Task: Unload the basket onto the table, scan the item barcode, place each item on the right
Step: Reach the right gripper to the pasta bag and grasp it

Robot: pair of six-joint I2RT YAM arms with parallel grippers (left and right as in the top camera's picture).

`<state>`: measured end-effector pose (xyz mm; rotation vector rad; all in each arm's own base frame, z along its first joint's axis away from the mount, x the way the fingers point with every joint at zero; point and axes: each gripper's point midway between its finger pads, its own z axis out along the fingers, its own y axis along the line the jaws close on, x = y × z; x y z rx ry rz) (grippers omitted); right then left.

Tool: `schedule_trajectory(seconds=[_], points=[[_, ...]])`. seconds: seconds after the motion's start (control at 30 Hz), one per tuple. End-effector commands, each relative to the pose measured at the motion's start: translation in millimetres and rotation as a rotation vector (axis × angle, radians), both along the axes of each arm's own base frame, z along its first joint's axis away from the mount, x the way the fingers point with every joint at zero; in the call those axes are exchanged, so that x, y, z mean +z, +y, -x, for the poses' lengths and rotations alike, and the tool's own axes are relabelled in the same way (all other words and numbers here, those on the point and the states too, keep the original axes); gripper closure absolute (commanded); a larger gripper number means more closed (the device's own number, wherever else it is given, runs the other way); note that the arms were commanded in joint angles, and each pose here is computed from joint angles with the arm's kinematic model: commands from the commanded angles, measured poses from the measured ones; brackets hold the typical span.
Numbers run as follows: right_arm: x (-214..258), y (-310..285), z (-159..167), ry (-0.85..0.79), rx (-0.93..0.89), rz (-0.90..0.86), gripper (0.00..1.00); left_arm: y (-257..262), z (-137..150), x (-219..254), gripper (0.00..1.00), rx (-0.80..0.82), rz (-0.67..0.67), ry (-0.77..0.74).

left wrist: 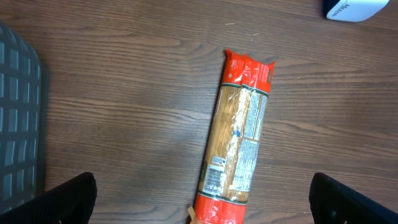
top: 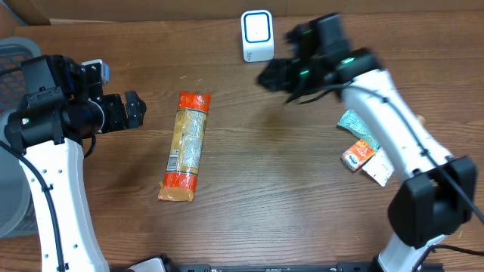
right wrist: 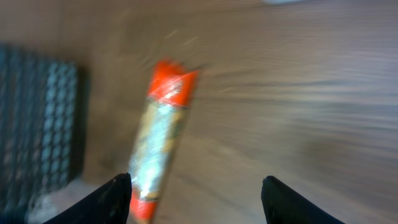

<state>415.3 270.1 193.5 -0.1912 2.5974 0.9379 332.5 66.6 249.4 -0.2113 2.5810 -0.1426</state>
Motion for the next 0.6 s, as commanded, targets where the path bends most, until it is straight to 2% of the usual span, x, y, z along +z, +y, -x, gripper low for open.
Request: schedule_trajectory(seconds=[0.0, 0.33, 0.57], points=[[-24, 37, 12, 0.055, -0.067, 0.040, 0.32, -4, -1, 12, 0.00, -0.030, -0.014, -0.039], [-121, 139, 65, 0.161, 0.106, 0.070, 0.32, -4, -1, 12, 0.00, -0.030, -0.013, -0.039], [-157, 166, 84, 0.185, 0.156, 0.076, 0.32, -4, -1, 12, 0.00, -0.030, -0.013, -0.039]])
